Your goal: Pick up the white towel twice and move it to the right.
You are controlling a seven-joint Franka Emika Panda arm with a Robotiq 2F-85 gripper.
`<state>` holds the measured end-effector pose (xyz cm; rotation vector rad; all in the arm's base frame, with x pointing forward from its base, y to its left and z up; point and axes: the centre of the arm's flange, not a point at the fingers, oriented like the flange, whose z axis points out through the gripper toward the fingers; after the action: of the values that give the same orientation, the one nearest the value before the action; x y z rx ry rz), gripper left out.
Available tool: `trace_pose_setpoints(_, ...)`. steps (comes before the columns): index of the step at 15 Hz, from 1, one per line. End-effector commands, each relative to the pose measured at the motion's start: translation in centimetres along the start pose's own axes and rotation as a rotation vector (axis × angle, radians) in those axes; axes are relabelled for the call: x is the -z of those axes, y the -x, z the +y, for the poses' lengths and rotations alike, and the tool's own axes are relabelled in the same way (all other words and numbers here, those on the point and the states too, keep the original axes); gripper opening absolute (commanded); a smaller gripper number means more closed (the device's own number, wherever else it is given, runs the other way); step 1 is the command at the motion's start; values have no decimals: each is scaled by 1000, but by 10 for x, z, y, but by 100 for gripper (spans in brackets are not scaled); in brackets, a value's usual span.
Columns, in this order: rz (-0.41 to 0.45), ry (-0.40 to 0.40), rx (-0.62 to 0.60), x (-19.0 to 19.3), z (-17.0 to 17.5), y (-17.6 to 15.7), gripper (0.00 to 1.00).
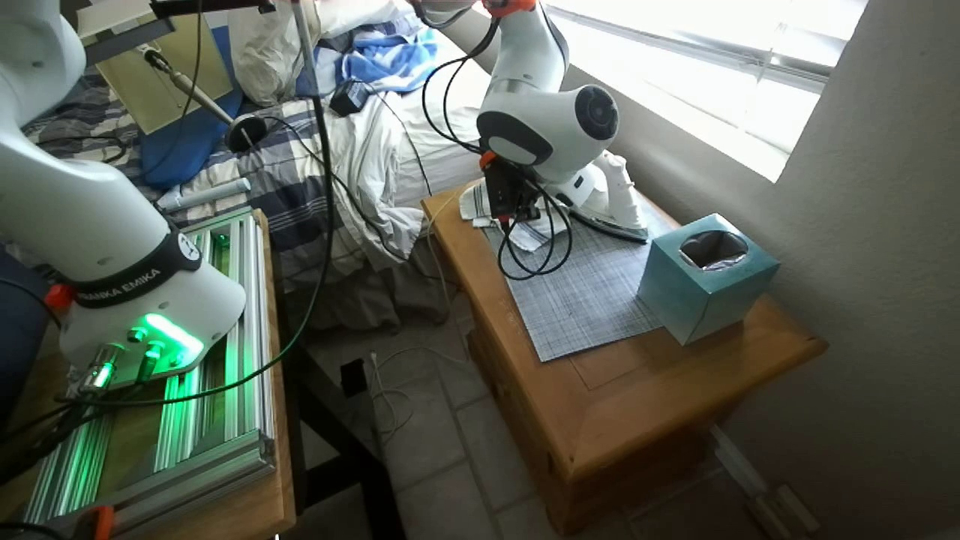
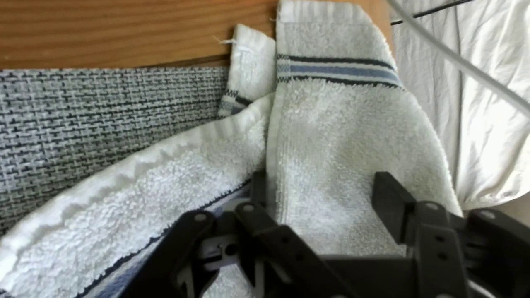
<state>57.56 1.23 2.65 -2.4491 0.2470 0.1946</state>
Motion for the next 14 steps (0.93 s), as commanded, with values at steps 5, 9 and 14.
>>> trace_pose_setpoints(5, 37, -91, 9, 10, 6, -7, 12)
trace_pose_setpoints(9, 10, -60, -12, 17, 2, 0, 0)
trace_pose_setpoints(14, 21, 33, -72, 54, -14, 22, 1)
